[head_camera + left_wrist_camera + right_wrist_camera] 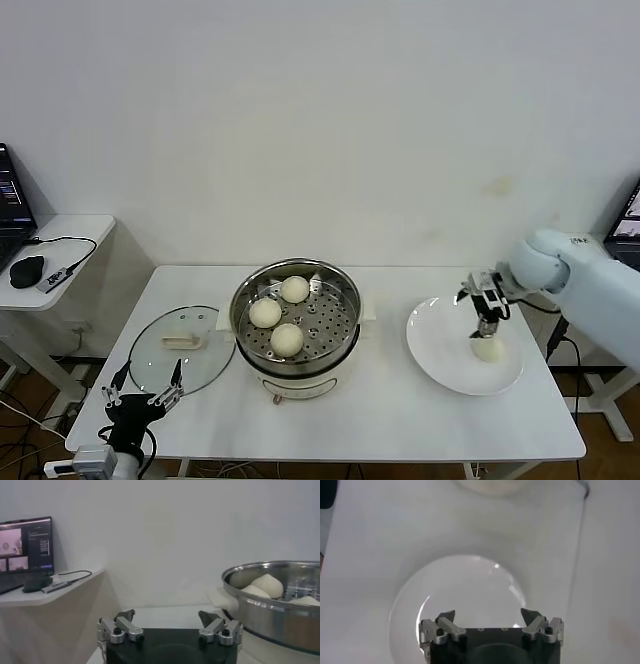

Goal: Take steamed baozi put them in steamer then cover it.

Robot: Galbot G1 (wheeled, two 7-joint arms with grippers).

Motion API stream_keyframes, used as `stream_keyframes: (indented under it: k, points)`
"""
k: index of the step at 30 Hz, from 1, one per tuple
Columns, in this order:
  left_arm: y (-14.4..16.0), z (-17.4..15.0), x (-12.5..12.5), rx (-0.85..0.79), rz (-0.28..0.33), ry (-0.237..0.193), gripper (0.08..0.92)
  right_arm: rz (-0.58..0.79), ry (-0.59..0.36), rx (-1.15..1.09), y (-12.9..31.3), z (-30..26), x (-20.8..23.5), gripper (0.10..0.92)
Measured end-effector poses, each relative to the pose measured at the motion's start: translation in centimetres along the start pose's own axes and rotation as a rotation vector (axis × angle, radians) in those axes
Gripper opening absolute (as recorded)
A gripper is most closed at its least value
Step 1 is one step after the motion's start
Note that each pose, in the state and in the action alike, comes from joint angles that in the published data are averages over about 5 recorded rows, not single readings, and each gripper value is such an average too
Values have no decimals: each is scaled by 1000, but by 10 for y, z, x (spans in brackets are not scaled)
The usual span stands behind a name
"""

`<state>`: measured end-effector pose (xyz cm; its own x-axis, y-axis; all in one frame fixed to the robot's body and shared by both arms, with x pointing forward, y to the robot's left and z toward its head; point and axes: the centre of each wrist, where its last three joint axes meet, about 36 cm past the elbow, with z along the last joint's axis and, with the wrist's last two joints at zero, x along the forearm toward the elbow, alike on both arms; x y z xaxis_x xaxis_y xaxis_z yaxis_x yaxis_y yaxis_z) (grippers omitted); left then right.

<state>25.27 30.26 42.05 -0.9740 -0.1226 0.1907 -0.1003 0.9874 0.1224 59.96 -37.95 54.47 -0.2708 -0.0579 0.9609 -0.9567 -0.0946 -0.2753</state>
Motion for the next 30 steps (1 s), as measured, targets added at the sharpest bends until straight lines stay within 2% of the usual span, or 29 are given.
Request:
stream_keyframes:
  k: [14,25,30]
  points:
    - [3,5,0,-10,-6,14,823,-40,73,-55,17,30,-54,823]
    - [5,8,-2,-13,-9,20,823,-49,100,-84,15,38,-79,823]
    - [5,8,-2,-13,-10,22,823,-58,113,-93,15,39,-90,777]
